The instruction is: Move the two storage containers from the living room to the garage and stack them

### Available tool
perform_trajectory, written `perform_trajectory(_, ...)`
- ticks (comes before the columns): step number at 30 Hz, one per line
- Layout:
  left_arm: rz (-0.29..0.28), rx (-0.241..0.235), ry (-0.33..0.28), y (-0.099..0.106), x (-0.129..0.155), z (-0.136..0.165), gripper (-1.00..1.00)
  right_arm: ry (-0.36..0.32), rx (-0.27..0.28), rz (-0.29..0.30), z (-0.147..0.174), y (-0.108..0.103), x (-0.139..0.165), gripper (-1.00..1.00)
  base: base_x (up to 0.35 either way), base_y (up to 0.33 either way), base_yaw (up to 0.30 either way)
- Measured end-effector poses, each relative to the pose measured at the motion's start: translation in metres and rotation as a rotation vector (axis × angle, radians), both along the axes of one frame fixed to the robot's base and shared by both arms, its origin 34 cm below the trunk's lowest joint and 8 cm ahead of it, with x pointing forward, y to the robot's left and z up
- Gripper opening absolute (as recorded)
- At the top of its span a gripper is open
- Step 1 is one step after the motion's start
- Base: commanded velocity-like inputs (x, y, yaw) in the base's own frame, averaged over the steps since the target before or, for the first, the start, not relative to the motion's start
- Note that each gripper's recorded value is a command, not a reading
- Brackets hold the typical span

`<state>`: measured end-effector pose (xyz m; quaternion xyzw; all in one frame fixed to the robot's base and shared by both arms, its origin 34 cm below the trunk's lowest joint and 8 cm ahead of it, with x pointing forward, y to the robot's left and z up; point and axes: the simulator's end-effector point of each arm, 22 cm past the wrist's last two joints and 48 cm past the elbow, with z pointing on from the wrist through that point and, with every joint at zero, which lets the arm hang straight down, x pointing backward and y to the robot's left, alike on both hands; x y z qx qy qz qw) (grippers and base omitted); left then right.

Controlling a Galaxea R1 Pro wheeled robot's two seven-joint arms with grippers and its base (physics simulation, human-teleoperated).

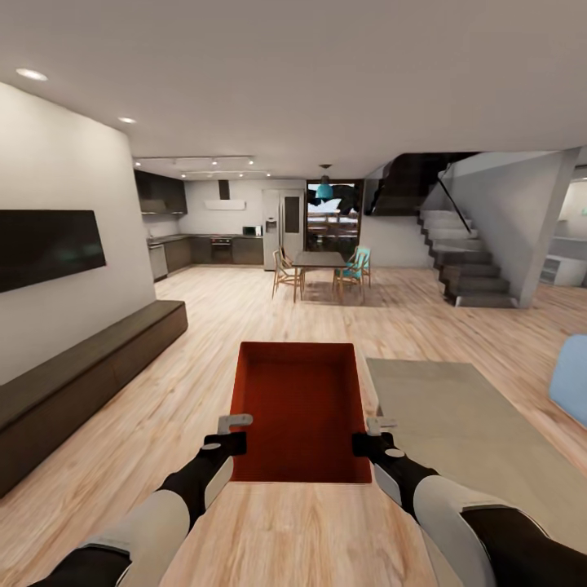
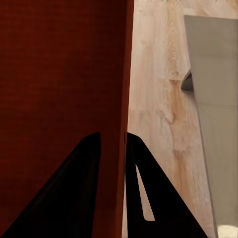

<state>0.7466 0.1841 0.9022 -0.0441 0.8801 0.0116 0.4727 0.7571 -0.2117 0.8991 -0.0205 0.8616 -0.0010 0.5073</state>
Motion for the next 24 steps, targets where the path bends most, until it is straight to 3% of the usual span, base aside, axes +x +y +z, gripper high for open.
perform_trajectory(24,-0.004,0.011,0.012,0.0010,0.0003,0.0014,-1.00,0.011,0.008,-0.003,-0.0026,0.0007,-0.0016,-1.00,0.321,0.000,0.000)
